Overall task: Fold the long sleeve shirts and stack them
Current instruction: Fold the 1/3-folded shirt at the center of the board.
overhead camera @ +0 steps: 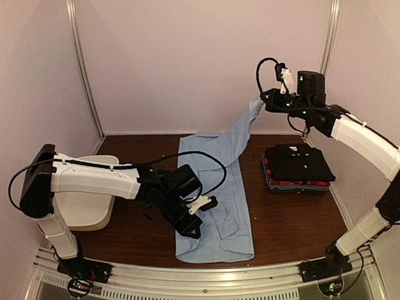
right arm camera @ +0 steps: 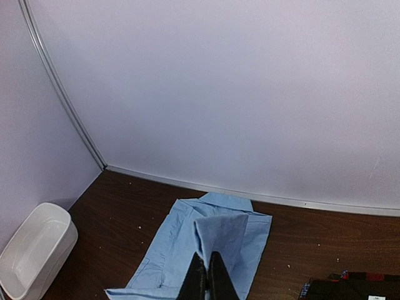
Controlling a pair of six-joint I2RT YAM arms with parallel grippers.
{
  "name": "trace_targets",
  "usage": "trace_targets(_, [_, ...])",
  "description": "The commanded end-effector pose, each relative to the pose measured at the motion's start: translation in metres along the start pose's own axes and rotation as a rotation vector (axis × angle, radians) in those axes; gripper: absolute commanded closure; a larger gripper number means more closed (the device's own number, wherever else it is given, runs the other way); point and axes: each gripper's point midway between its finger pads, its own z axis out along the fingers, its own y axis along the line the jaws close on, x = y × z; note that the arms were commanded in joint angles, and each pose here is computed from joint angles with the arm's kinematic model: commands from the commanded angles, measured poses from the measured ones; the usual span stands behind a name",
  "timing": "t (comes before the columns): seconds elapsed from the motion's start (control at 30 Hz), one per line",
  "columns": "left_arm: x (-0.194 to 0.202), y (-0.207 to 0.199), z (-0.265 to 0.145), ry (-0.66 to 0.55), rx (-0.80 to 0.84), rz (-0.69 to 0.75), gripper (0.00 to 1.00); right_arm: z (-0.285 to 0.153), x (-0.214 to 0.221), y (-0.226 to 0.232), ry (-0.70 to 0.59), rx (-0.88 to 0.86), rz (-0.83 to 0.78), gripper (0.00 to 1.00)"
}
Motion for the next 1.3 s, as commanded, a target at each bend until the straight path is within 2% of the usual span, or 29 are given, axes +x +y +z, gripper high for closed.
trace_targets(0.0, [-0.011, -0.012, 0.003, -0.015, 0.054, 0.047, 1.0, -0.013, -0.018, -0.002, -0.047, 0.019, -0.011, 1.0])
trace_targets(0.17, [-0.009, -0.01, 0.011, 0.006, 0.06, 0.047, 1.0, -0.013, -0.023, 0.006, -0.043, -0.016, -0.007, 0.99])
trace_targets(0.2, [-0.009, -0.011, 0.012, 0.007, 0.063, 0.048, 0.96, -0.012, -0.023, 0.007, -0.04, -0.025, -0.003, 0.99])
trace_targets(0.4, [-0.018, -0.019, 0.008, -0.026, 0.095, 0.063, 0.55, -0.01, -0.008, 0.009, -0.003, -0.05, 0.013, 0.97])
trace_targets(0.5, [-0.024, -0.024, 0.003, -0.057, 0.112, 0.074, 0.46, -0.011, -0.002, 0.013, 0.013, -0.077, 0.017, 0.97])
trace_targets(0.63, [-0.034, -0.028, -0.007, -0.108, 0.128, 0.075, 0.43, -0.01, 0.014, 0.017, 0.054, -0.11, 0.025, 0.97])
trace_targets(0.87, [-0.058, -0.019, -0.04, -0.26, 0.227, -0.006, 0.44, -0.015, 0.045, 0.022, 0.112, -0.151, 0.033, 0.97])
trace_targets(1.07, [-0.075, 0.024, -0.063, -0.384, 0.234, -0.139, 0.47, -0.019, 0.067, 0.031, 0.16, -0.197, 0.03, 0.97])
trace_targets(1.27, [-0.088, 0.076, -0.071, -0.451, 0.128, -0.277, 0.48, -0.024, 0.093, 0.044, 0.227, -0.244, 0.021, 0.97])
